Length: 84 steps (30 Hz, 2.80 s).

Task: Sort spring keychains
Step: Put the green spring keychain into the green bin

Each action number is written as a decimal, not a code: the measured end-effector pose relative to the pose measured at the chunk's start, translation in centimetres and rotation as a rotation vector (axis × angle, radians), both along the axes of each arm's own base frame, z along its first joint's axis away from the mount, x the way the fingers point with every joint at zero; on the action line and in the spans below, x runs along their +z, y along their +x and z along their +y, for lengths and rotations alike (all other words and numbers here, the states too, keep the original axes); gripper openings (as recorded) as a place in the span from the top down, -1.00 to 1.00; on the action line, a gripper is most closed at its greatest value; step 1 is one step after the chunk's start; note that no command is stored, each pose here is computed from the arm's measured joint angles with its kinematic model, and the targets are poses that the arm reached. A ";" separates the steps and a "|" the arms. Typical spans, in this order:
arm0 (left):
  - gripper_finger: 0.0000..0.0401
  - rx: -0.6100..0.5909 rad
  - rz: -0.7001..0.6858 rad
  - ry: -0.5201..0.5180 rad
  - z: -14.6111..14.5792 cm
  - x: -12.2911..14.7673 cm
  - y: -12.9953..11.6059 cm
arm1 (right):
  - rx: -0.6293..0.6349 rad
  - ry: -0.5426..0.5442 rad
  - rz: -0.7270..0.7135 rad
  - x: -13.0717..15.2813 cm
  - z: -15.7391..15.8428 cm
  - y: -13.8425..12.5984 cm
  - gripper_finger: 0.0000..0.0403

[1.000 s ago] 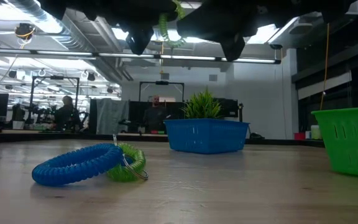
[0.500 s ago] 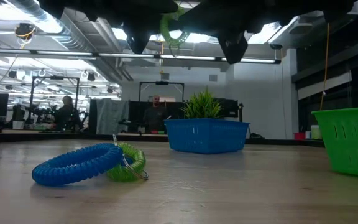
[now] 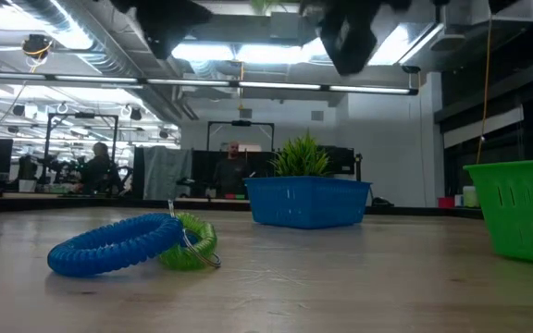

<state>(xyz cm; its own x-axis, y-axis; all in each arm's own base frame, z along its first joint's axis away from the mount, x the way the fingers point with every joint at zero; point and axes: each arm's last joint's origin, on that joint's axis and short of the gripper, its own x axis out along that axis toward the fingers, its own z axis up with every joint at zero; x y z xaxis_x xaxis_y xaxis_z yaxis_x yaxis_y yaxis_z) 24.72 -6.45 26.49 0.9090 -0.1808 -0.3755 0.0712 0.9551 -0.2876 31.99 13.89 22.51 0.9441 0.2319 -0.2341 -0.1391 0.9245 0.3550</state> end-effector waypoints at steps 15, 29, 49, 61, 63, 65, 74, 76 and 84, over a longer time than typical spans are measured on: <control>0.29 0.069 0.123 0.056 -0.8 -0.8 -1.4 | 0.373 0.185 0.387 5.5 4.3 -0.3 0.93; 0.29 0.080 0.125 0.063 -0.7 -0.9 -1.4 | 0.131 0.173 0.967 5.8 2.9 -3.2 0.92; 0.29 0.097 0.123 0.080 -0.7 -0.9 -1.4 | -0.191 0.011 1.220 2.0 2.0 -6.5 0.90; 0.29 0.141 0.116 0.102 -0.5 -0.9 -1.4 | -0.233 0.034 1.238 -0.5 1.7 -7.0 0.74; 0.29 0.142 0.116 0.102 -0.5 -0.9 -1.4 | -0.223 0.049 1.217 -0.7 1.8 -6.8 0.75; 0.29 0.142 0.116 0.103 -0.5 -0.9 -1.4 | -0.213 0.062 1.198 -0.9 1.9 -6.7 0.75; 0.29 0.143 0.118 0.104 -0.5 -0.9 -1.4 | -0.204 0.071 1.197 -0.9 2.0 -6.6 0.75; 0.29 0.143 0.118 0.104 -0.5 -0.9 -1.4 | -0.202 0.072 1.199 -0.9 2.0 -6.6 0.75; 0.29 0.164 0.115 0.114 -0.5 -0.9 -1.4 | -0.198 0.063 1.203 -0.9 2.0 -6.7 0.61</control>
